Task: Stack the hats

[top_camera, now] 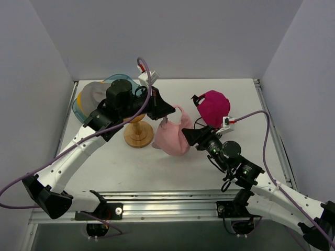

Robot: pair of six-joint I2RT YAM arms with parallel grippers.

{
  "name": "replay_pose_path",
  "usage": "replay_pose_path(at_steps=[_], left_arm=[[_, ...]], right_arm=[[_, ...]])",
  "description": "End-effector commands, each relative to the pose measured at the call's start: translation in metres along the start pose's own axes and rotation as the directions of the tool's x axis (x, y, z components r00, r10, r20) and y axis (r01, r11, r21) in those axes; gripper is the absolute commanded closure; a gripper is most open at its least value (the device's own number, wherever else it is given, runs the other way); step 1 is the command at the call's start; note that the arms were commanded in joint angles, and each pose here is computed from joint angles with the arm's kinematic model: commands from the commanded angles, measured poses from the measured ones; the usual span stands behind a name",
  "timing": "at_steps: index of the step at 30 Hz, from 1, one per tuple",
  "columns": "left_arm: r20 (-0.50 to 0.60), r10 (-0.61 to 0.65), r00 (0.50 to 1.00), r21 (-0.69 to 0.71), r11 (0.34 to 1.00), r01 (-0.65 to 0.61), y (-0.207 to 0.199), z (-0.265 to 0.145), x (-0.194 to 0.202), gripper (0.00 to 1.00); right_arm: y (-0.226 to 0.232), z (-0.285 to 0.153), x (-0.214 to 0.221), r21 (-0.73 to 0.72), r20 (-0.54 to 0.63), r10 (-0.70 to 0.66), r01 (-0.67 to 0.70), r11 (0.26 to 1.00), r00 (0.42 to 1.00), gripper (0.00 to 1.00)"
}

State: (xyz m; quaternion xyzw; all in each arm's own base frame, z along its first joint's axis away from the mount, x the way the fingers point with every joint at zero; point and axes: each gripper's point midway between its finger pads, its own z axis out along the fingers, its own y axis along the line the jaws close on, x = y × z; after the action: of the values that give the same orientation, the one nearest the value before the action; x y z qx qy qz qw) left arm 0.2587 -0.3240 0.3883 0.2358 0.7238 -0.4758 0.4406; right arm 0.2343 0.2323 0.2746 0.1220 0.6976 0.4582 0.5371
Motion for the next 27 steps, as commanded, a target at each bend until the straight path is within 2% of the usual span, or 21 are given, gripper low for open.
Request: replay_pose_path(at_steps=[1, 9, 16, 20, 27], left_arm=[[0.098, 0.081, 0.992, -0.041, 0.996, -0.078, -0.006, -0.002, -0.034, 0.98], [0.100, 0.112, 0.989, -0.102, 0.990, -0.102, 0.002, 0.005, -0.032, 0.98], [0.087, 0.129, 0.988, -0.133, 0.984, -0.116, 0.009, 0.017, -0.025, 0.98], [0.103, 0.135, 0.985, -0.141, 0.983, -0.120, 0.007, 0.019, -0.026, 0.98], [0.134, 0.154, 0.979, -0.173, 0.976, -0.130, 0.004, 0.015, -0.034, 0.98]], right_arm=[[0.012, -0.002, -0.005, -0.051, 0.020, 0.049, -0.048, 0.998, 0.999, 0.48], [0.013, -0.004, -0.001, -0.058, 0.002, 0.047, -0.047, 0.997, 0.999, 0.51], [-0.011, -0.002, 0.004, 0.035, 0.008, 0.015, -0.015, 0.999, 1.000, 0.52], [-0.022, -0.001, 0.003, 0.090, 0.017, -0.014, 0.012, 0.996, 1.000, 0.56], [-0.040, -0.002, 0.007, 0.152, 0.025, -0.021, 0.017, 0.988, 0.999, 0.56]])
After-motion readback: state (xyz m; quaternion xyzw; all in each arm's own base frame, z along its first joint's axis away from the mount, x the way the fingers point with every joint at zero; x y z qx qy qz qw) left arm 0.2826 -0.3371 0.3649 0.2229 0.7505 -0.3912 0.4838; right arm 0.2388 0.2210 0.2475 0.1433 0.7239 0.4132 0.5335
